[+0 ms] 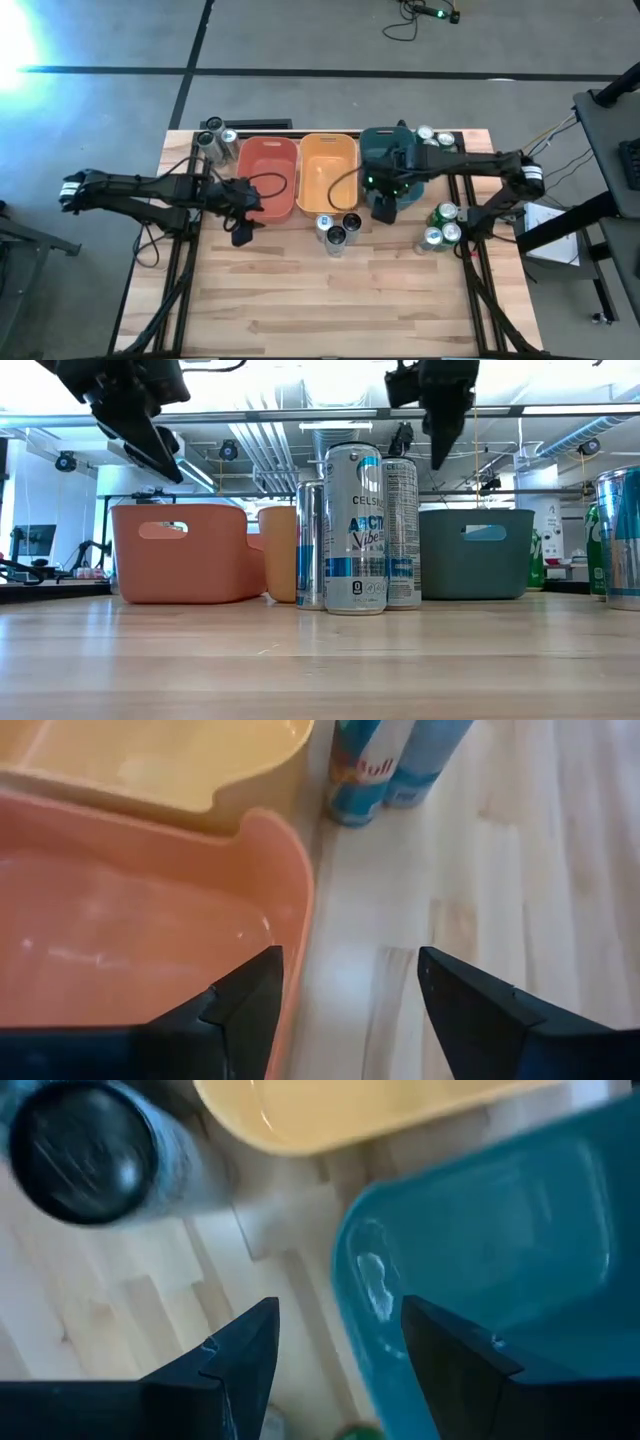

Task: Sort soda cans
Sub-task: Adjust the colored bins

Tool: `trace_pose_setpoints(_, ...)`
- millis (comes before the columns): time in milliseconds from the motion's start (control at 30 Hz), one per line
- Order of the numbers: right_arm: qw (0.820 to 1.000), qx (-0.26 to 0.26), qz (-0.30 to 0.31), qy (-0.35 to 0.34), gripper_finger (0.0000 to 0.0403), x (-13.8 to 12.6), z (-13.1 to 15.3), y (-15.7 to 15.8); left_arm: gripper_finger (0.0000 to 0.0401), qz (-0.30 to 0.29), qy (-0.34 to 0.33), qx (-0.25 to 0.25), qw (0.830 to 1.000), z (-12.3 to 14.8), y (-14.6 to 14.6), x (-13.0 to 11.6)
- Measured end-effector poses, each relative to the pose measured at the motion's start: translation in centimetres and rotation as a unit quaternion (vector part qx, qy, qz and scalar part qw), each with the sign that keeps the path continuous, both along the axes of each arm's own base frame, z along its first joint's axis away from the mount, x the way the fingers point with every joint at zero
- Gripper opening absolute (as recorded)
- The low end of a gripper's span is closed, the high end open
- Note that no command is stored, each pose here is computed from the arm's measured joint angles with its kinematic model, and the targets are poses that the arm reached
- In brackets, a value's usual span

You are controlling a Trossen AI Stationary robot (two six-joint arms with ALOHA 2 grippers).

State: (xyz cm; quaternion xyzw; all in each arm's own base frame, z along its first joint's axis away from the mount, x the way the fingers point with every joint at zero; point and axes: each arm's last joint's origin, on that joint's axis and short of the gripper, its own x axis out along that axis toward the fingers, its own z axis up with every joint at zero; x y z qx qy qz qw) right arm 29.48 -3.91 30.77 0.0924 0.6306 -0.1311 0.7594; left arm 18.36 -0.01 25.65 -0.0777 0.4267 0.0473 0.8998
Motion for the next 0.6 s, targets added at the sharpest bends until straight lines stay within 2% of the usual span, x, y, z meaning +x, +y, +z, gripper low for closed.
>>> trace_pose_setpoints(267,0.998,0.005,-0.026,0.050,0.0206,-1.4,-4.3,0.8,0.0183,0.011,0.060,0.018,0.998,-2.0,0.1,1.4)
trace_pose_setpoints(400,0.999,0.004,-0.026,0.036,0.0205,-1.3,-5.9,0.8,0.0151,0.018,0.084,0.018,0.996,-2.9,0.1,2.0)
trace_pose_setpoints(600,0.998,-0.040,-0.032,0.029,0.0180,-0.8,-8.0,0.5,0.0094,0.051,0.104,0.049,0.992,-3.7,0.7,2.4)
